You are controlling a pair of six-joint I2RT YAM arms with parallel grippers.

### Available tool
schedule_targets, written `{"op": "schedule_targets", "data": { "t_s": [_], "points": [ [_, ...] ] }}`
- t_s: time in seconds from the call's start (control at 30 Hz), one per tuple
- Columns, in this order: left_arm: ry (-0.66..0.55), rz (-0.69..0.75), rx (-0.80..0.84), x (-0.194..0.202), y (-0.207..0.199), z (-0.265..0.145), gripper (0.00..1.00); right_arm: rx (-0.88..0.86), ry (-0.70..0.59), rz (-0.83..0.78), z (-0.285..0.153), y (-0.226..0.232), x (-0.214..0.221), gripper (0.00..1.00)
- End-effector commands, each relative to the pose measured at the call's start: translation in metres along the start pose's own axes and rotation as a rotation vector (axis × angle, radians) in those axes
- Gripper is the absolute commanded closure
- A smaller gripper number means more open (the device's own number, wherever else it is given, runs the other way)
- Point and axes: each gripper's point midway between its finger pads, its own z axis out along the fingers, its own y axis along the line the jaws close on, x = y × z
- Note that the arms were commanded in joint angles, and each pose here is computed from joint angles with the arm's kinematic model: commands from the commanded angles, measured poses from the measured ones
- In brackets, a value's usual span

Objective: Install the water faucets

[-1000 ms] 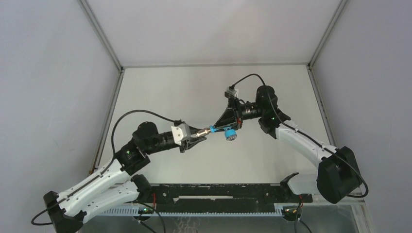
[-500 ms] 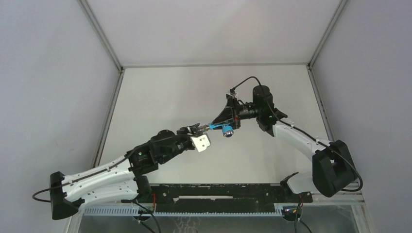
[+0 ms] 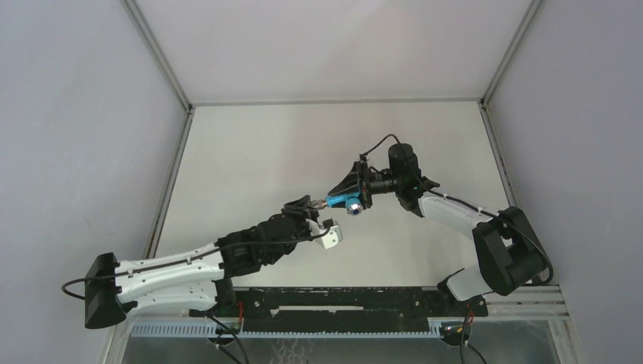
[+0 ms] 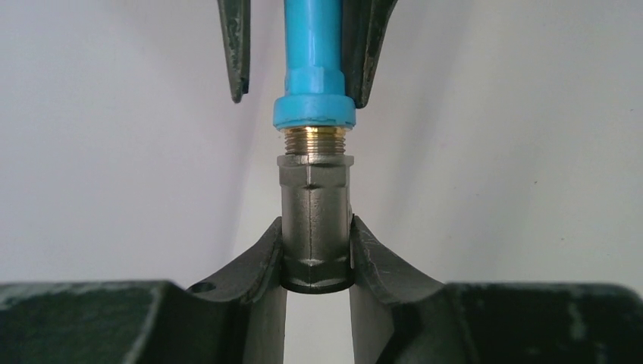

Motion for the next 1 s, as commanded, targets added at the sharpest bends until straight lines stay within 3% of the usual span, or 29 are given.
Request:
{"op": "schedule_targets", "data": {
  "t_s": [0.0, 0.2, 0.47, 0.67, 0.97],
  "points": [
    [-0.305, -0.077, 0.109, -0.069, -0.012, -0.006, 1.0, -0.062, 0.035, -0.066, 0.003, 0.026, 0.014, 0.51],
    [-0.288, -0.206, 0.171, -0.064, -0.013, -0.003, 1.0, -0.047, 0.028, -0.081, -0.001, 0.024, 0.018, 0.38],
    [-0.235, -0.37, 0.209, -0.05, -0.003, 0.003, 1.0, -0.01, 0.022, -0.097, -0.007, 0.015, 0.028, 0.31],
    [-0.271, -0.514, 0.298, -0.056, 0.002, -0.001, 1.0, 0.01, 0.023, -0.111, -0.012, 0.011, 0.034, 0.26],
    [-0.245, -0.559, 0.323, -0.048, 0.006, -0.001, 1.0, 0.001, 0.022, -0.126, -0.019, 0.014, 0.04, 0.25]
  ]
}}
